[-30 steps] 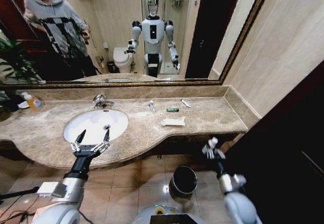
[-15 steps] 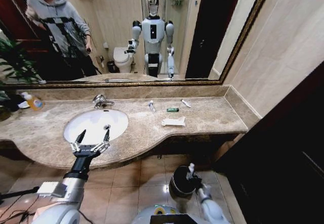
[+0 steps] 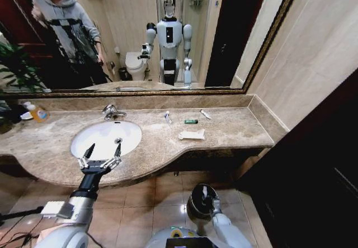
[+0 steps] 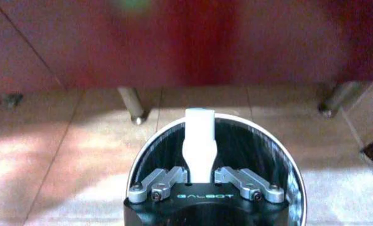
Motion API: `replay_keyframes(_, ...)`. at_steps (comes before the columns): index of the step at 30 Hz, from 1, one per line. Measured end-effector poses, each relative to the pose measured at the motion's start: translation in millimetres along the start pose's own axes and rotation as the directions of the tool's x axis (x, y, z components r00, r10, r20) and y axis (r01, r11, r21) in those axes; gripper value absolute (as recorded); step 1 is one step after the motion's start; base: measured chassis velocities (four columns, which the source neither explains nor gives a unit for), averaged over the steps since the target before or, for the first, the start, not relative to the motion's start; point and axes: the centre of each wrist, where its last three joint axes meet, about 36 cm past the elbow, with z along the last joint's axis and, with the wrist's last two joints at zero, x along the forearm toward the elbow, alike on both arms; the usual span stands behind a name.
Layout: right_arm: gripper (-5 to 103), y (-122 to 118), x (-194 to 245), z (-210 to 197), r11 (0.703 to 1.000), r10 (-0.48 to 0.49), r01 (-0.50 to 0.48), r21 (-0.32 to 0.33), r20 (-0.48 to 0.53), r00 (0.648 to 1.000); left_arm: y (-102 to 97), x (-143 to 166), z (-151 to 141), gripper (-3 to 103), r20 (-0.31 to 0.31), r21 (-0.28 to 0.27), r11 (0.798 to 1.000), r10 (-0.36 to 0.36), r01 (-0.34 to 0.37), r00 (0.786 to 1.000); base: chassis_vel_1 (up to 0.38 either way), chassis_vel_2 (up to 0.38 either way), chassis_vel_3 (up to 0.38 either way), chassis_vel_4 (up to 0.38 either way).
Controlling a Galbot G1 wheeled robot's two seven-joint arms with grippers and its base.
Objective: Pick up the trash from the sink and place it in the trash bin.
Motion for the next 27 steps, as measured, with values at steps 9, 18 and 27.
replay_keyframes(9, 18, -0.7, -3.2, -4.8, 1.0, -0.001, 0.001, 0.007, -0.017, 1.0, 0.0, 0.0, 0.0, 100, 0.0, 0.0, 1.0, 0.0, 0.0, 1.0, 0.0, 0.0, 0.0, 0.0)
replay_keyframes(18, 33, -1.3, -3.9, -7.6, 1.0, 0.004, -0.004, 0.005, -0.042, 0.999, 0.0, 0.0, 0.0, 100, 0.0, 0.0, 1.0, 0.0, 0.0, 1.0, 0.0, 0.0, 0.0, 0.0)
replay_keyframes(27, 65, 1.2, -2.2, -5.5, 1.0, 0.001, -0.001, 0.003, -0.043, 0.999, 0.0, 0.0, 0.0, 100, 0.0, 0.0, 1.0, 0.0, 0.0, 1.0, 0.0, 0.0, 0.0, 0.0)
